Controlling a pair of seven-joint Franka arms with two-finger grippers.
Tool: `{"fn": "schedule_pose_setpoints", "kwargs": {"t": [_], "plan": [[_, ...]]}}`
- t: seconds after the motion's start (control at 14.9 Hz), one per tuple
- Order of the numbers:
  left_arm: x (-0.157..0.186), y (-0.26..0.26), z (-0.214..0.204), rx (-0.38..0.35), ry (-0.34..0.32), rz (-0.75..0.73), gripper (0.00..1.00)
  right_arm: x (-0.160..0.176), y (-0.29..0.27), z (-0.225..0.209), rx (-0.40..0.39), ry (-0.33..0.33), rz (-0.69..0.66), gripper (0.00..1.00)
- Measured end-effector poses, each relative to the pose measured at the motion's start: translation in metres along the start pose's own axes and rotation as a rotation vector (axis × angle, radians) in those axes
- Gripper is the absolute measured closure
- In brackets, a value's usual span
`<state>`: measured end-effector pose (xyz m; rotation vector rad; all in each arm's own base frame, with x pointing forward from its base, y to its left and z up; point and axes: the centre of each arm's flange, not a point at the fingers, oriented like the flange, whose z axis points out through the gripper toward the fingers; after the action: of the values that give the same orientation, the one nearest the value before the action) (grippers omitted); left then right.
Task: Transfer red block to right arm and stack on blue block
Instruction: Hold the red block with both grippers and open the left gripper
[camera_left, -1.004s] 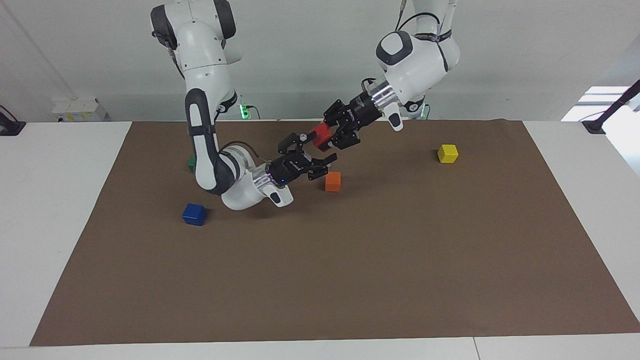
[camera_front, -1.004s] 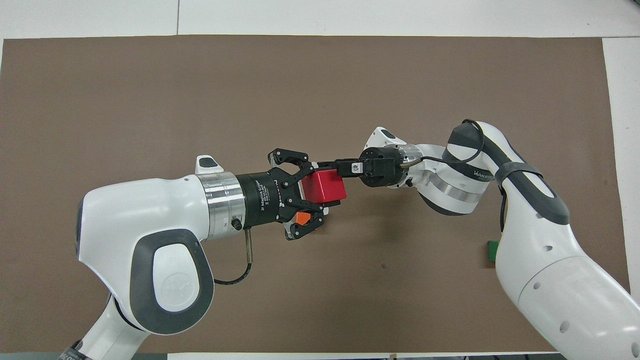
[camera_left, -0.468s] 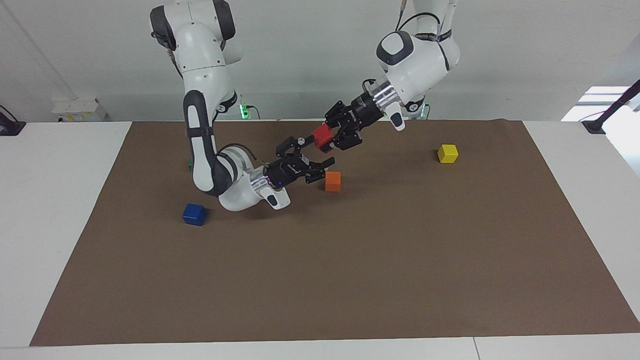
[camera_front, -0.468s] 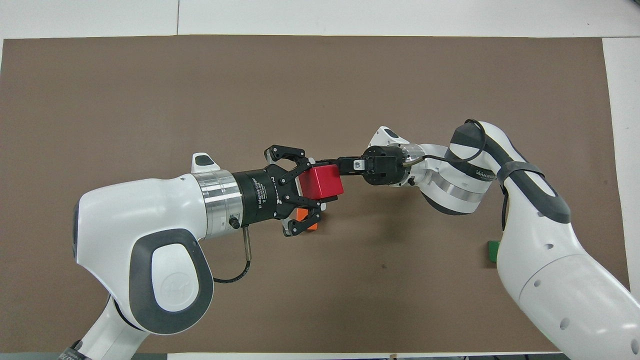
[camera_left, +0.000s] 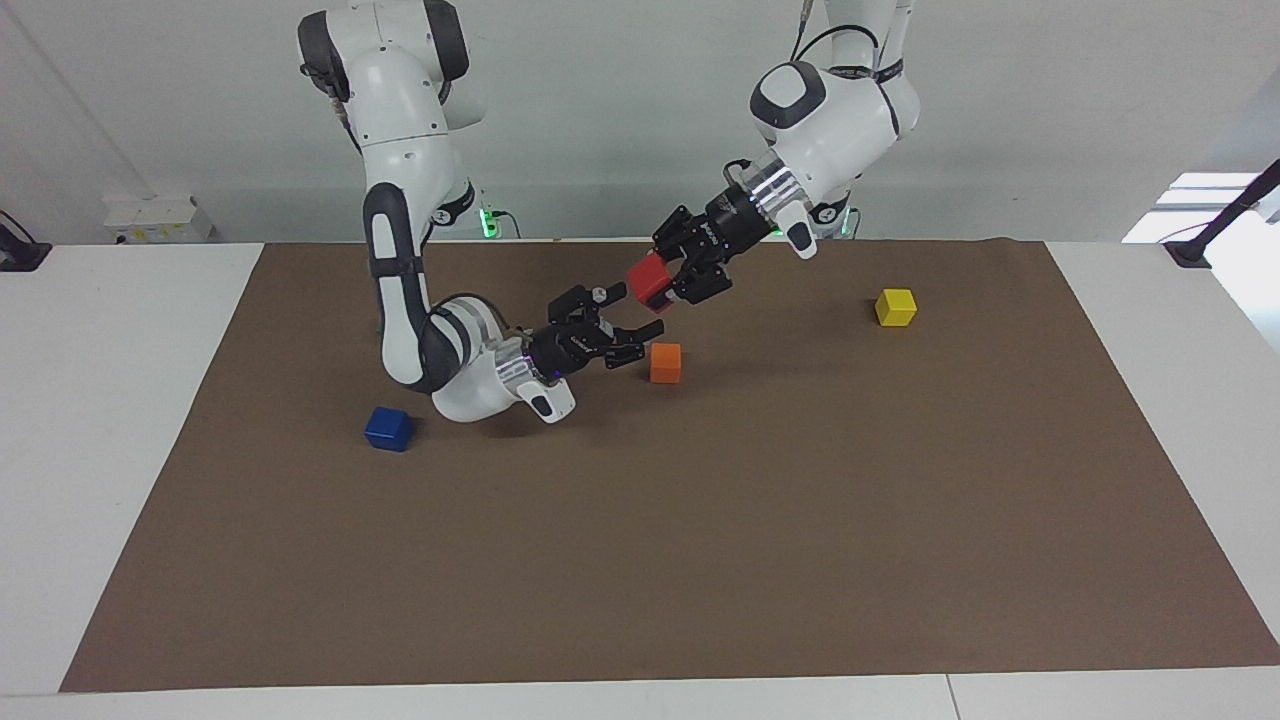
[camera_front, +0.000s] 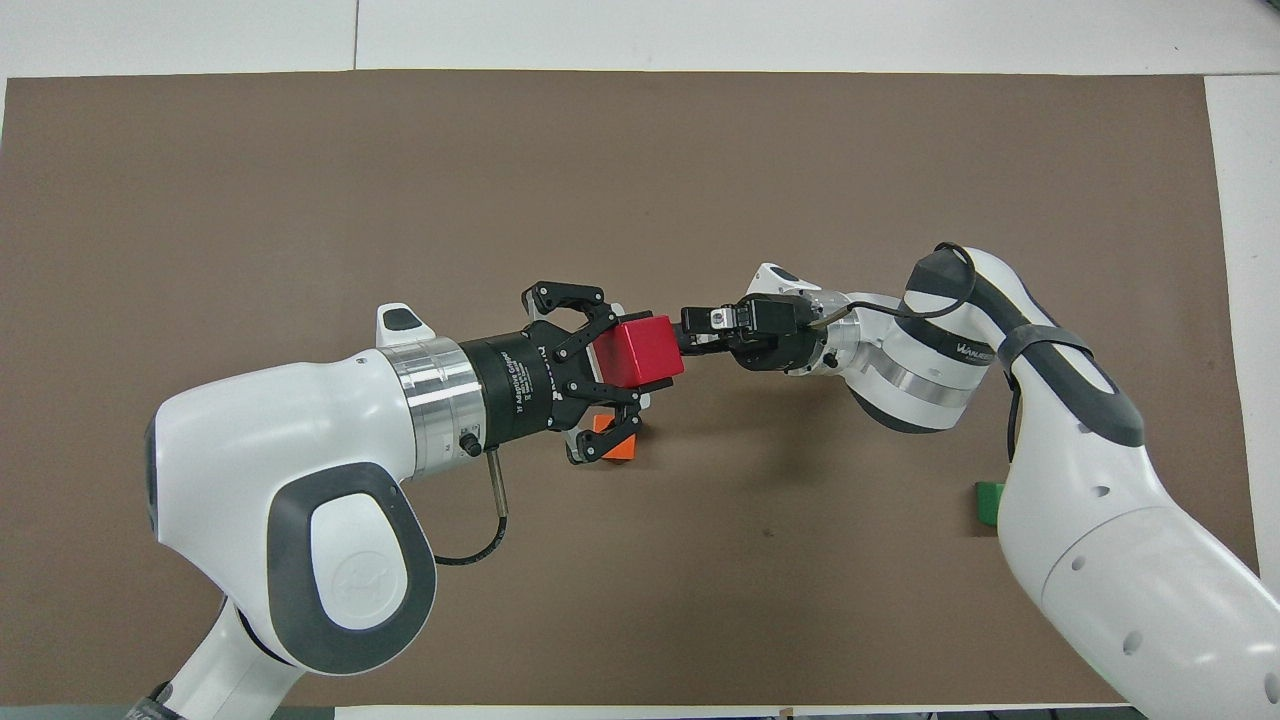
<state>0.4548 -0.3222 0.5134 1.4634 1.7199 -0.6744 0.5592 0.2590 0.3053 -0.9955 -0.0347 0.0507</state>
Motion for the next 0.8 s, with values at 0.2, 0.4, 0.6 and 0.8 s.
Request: {"fn": "schedule_pose_setpoints", "kwargs": {"t": [0.2,0.4,0.6,0.8], "plan": [[0.000,-0.007,0.013,-0.014,0.011,0.007,0.45,0.000,0.001,0.001,-0.002,-0.001,0.010,0.00],[0.003,-0.010,0.021,-0.011,0.020,0.005,0.45,-0.001,0.002,0.001,-0.007,0.000,0.013,0.00],[0.005,-0.009,0.022,-0.013,0.022,0.003,0.45,-0.001,0.003,0.001,-0.012,0.003,0.012,0.00],[0.006,-0.008,0.020,-0.021,0.022,-0.009,0.45,0.001,0.001,0.002,-0.021,0.009,0.016,0.10]]}}
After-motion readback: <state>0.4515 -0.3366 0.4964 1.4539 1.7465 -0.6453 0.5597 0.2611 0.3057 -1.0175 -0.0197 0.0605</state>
